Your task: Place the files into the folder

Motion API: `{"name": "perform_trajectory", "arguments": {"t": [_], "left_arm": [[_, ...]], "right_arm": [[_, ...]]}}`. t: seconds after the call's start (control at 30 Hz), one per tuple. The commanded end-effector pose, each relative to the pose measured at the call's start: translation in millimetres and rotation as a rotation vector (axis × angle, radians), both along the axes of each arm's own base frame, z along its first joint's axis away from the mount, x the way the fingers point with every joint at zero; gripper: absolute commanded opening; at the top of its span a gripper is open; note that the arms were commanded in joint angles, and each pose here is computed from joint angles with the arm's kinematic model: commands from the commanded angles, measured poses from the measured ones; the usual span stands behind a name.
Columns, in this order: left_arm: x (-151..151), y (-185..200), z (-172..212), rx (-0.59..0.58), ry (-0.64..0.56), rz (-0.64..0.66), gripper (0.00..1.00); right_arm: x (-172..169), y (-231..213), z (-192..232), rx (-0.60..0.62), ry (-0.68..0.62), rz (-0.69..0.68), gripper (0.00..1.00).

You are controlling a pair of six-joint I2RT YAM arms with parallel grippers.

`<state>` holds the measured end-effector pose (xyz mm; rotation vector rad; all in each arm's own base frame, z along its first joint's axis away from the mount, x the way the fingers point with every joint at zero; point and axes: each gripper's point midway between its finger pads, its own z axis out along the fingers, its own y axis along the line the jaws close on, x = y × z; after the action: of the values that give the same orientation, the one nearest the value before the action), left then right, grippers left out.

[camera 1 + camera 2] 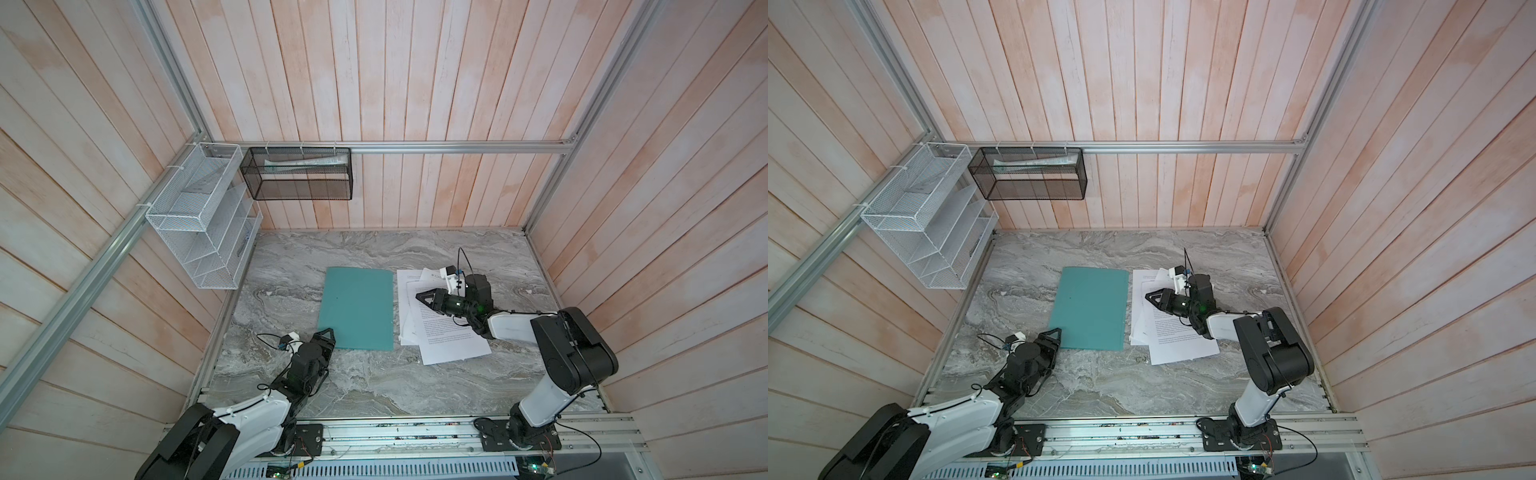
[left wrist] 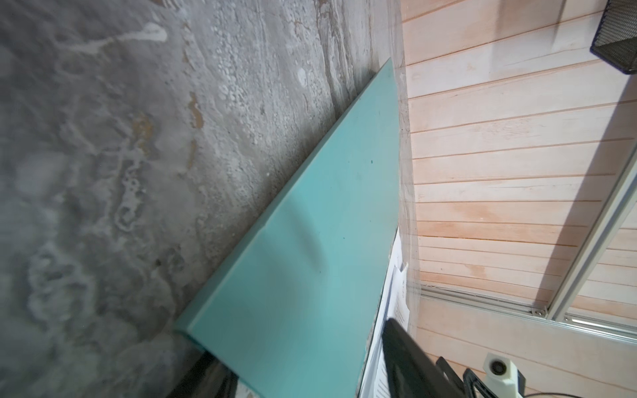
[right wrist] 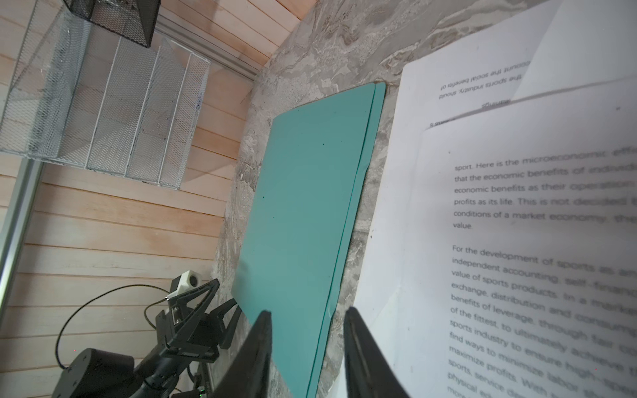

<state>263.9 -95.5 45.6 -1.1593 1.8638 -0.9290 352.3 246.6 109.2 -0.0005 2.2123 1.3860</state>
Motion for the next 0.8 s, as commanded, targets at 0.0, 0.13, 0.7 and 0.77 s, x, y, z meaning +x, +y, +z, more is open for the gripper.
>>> {"name": "perform_trajectory", "arguments": {"t": [0.0, 0.13, 0.7, 0.77], "left_arm": [[-28, 20, -36, 0.049, 0.055, 0.017, 0.66], [-25, 17, -38, 0.047, 0.063, 0.010, 0.65], [-16, 8, -51, 0.005, 0.125, 0.025, 0.00], [-15, 6, -46, -0.001, 0.107, 0.016, 0.00]], "right_arm": [[-1, 5, 5, 0.012, -0.023, 0.021, 0.25], [-1, 4, 2, 0.012, -0.018, 0.020, 0.17], [-14, 24, -10, -0.005, 0.004, 0.081, 0.08], [-17, 28, -13, -0.012, 0.006, 0.096, 0.07]]}}
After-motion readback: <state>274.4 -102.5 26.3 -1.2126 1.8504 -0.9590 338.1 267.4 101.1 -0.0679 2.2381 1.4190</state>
